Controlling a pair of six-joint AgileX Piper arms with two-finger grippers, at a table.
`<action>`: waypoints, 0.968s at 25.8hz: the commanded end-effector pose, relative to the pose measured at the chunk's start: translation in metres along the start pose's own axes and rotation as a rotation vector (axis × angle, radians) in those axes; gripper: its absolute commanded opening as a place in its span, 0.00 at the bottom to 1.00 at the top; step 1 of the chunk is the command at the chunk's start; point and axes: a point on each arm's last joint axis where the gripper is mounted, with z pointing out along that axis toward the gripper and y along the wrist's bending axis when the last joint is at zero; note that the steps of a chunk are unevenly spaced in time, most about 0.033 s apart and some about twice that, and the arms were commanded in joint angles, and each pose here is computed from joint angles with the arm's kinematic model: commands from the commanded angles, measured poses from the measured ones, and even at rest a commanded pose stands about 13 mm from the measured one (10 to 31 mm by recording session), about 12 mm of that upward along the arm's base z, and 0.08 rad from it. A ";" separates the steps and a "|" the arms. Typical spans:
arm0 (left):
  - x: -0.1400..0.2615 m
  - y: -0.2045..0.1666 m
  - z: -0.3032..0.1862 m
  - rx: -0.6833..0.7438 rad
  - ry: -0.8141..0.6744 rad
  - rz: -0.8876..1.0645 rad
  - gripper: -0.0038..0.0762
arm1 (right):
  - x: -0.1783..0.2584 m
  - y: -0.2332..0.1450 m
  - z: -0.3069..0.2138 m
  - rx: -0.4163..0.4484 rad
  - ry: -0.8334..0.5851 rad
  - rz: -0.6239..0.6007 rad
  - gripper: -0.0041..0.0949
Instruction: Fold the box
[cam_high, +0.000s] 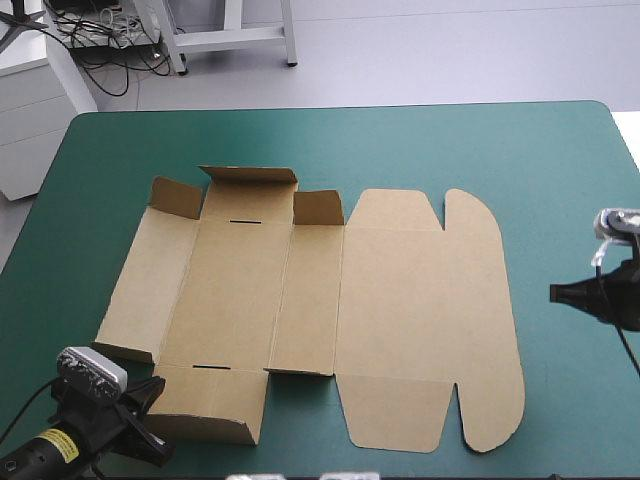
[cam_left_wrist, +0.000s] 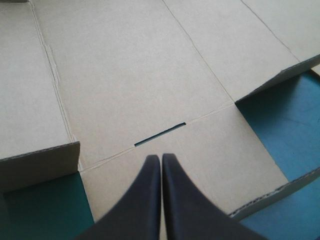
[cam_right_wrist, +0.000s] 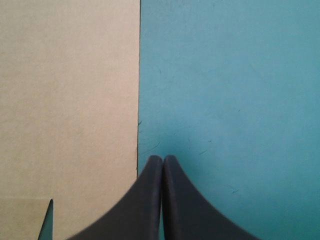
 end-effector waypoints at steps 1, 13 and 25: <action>-0.031 -0.001 -0.009 0.009 -0.094 -0.022 0.04 | 0.018 0.009 -0.014 -0.016 -0.107 0.043 0.03; -0.170 0.013 0.010 -0.071 -0.066 0.002 0.04 | 0.037 0.016 -0.023 -0.016 -0.169 0.039 0.03; -0.242 0.161 0.019 -0.228 0.015 -0.363 0.04 | 0.039 0.017 -0.023 -0.022 -0.146 0.015 0.03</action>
